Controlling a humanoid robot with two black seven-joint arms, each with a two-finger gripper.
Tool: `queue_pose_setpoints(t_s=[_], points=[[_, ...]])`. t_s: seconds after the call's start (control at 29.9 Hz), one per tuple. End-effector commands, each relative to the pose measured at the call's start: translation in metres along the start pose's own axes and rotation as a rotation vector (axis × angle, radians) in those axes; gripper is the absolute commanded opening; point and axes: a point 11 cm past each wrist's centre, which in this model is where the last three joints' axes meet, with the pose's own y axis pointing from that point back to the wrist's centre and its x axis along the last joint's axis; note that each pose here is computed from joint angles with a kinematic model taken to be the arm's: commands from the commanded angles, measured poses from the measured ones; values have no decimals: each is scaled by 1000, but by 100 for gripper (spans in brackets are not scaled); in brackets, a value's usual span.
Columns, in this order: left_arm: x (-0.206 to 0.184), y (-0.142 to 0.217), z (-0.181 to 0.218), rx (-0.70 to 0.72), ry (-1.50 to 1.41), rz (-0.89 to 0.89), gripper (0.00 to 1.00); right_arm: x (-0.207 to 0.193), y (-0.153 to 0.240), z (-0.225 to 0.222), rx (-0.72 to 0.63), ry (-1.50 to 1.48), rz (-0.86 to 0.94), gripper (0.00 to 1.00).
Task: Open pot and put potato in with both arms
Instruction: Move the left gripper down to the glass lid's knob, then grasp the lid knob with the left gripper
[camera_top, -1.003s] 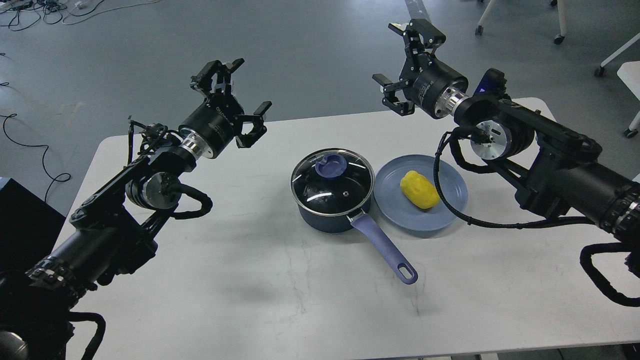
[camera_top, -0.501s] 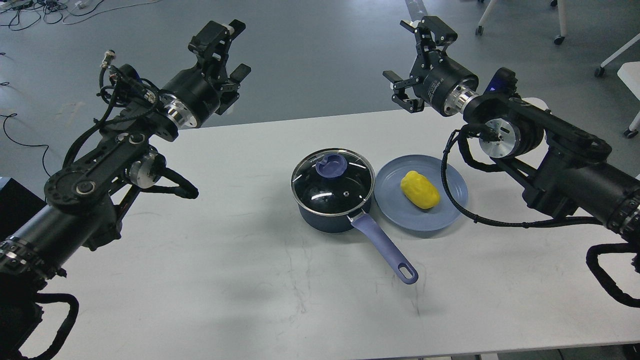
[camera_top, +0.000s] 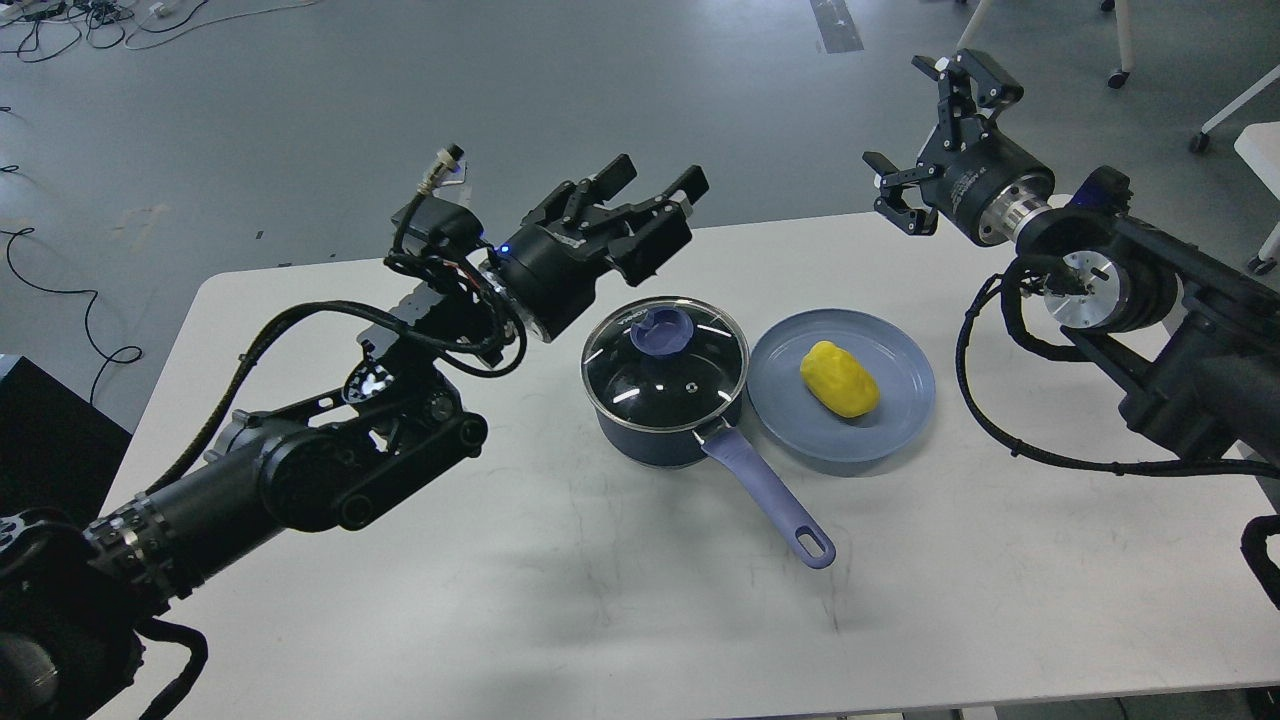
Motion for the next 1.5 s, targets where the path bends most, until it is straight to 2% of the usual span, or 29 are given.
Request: queue_pose_setpoints(t_s=[0.0,0.1,0.2,0.33,0.9,1.47], points=[[-18,-2,-16,18,-115,-73,98,17,8,3,-4,-32,38,100],[-45,7,-26,0,-250,-182,98,23,12,6,-11,-33,52,100],[-62,-5,-6,-62,-250,-190,98,28,15,3,-8,-25,63,100],[-69,-2,-6,-61,-244,-202,98,31,16,0,-5,-19,66,100],[-83,31,-46,22,-290,-303,98,31,16,-2,0,-20,68,100],[-90,40,-48,11,-282,-326,98,31,16,-3,2,-20,68,100]])
